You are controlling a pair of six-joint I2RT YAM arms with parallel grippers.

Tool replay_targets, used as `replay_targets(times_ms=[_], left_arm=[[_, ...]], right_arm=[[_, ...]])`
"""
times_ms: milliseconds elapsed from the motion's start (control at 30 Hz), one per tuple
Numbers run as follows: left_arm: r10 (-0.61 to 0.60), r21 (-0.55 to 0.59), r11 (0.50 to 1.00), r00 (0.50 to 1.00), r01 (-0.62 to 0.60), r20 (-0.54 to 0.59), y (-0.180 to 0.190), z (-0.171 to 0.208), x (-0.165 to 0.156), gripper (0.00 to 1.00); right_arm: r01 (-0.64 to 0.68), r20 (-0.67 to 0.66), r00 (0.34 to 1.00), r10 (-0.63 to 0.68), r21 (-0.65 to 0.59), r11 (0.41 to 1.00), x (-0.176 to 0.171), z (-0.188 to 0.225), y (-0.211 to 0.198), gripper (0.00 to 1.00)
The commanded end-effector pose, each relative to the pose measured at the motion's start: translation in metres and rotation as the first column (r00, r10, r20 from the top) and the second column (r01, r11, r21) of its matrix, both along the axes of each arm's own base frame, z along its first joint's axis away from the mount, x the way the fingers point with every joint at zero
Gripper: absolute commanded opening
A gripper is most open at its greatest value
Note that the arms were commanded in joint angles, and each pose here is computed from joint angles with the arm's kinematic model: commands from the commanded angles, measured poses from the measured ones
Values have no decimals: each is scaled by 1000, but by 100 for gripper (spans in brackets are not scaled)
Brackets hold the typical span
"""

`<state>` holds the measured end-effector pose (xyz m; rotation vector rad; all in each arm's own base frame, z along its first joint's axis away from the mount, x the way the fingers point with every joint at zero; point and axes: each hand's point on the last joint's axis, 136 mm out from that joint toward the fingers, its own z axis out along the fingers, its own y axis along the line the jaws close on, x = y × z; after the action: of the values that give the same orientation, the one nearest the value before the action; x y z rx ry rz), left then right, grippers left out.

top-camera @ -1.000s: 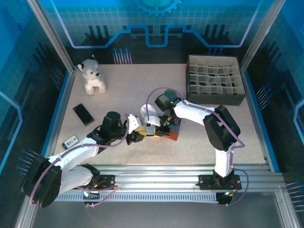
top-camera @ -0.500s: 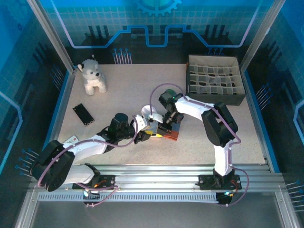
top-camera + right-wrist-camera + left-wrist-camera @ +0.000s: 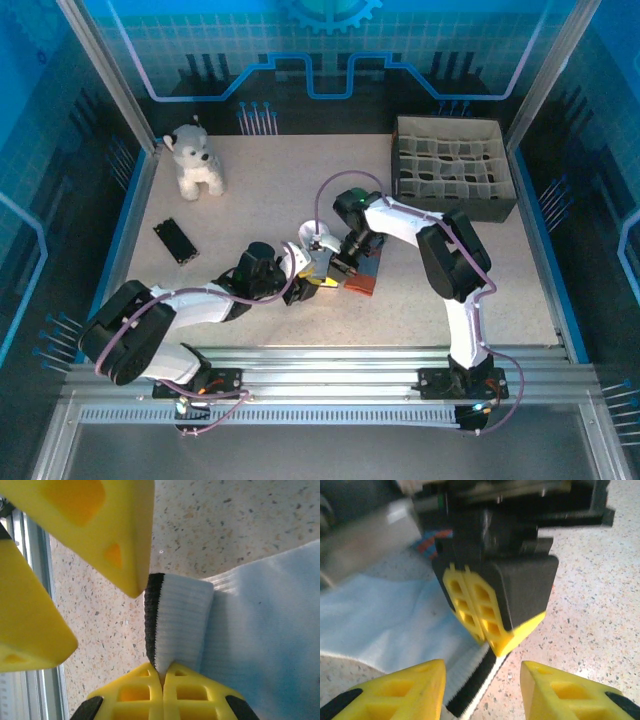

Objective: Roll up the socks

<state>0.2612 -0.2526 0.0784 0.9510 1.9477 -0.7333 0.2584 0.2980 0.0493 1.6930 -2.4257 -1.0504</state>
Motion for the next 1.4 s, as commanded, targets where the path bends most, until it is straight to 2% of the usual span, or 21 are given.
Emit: replay_targets(times_ms=[0,167,400,700,900,1067,1367], left_arm=[[45,1,999,998,-45,-52,1,-7,2,44],[98,45,995,988,-93,-117,4,-19,8,44],[167,85,985,966,-153,-197,7,-33,16,44],[209,88,977,940,-192,-270,9,-43,20,44],[242,105,970,914,-219,-325,8,-52,25,41],[296,133,955,875,-264,-383,11,-62,29,34],[324,131,946,843,-297,-430,15,-78,24,20]], right_arm=[[64,-79,995,-65,-26,998,4,-3,-1,0],[88,-131,987,-98,-80,993,5,-17,-2,0],[116,-136,981,-142,-179,977,10,-35,-10,0],[134,-141,975,-173,-250,959,12,-47,-16,0],[141,-141,974,-177,-237,961,13,-43,-14,4],[163,-148,970,-195,-205,965,14,-38,-9,8],[255,-163,947,-277,-143,956,20,-28,-4,27]])
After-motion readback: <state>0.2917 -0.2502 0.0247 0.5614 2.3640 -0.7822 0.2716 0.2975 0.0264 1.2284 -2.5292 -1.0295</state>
